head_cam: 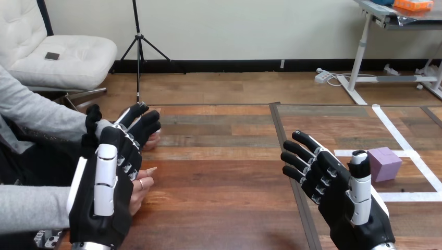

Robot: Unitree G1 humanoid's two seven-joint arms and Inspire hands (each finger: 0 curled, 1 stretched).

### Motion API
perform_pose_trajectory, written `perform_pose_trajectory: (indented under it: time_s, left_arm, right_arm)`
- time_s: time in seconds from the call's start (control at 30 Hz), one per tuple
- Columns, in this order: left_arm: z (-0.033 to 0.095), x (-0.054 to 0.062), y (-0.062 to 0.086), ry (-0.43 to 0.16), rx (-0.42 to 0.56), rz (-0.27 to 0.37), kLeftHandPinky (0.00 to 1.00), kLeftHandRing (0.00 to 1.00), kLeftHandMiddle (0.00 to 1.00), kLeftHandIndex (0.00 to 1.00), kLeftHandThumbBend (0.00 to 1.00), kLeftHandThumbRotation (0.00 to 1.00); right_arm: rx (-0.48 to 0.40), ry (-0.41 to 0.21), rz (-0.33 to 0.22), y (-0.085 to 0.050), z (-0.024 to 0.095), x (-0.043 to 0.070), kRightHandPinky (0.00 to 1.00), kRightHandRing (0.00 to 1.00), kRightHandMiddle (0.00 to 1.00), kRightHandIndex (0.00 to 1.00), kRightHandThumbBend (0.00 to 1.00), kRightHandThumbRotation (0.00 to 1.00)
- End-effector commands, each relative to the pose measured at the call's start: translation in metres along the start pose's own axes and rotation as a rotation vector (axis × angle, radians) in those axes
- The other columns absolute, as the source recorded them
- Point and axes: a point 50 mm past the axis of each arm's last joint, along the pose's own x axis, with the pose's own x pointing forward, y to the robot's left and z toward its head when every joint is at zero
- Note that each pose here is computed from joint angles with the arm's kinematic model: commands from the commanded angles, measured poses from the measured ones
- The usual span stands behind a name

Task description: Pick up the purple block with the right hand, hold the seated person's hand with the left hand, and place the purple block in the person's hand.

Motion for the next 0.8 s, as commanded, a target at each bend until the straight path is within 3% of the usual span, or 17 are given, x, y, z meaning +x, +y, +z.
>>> perform_pose_trajectory:
  time_s: [0.0,0.77]
  left_arm:
    - [0.012,0.009,-0.003,-0.069,-0.002,-0.023,0.96,0.87,0.84,0.85,0.53,0.96]
    - [0.012,0.010,-0.002,-0.074,0.002,-0.028,0.94,0.87,0.83,0.84,0.52,0.95]
  right_arm:
    - [-0.067,-0.114,0.034,-0.005,0.022,0.025,0.92,0.91,0.90,0.91,1.00,1.00]
    - [-0.210,-0.087,-0.067,-0.043,0.045,0.059,0.96,0.94,0.92,0.93,1.00,1.00]
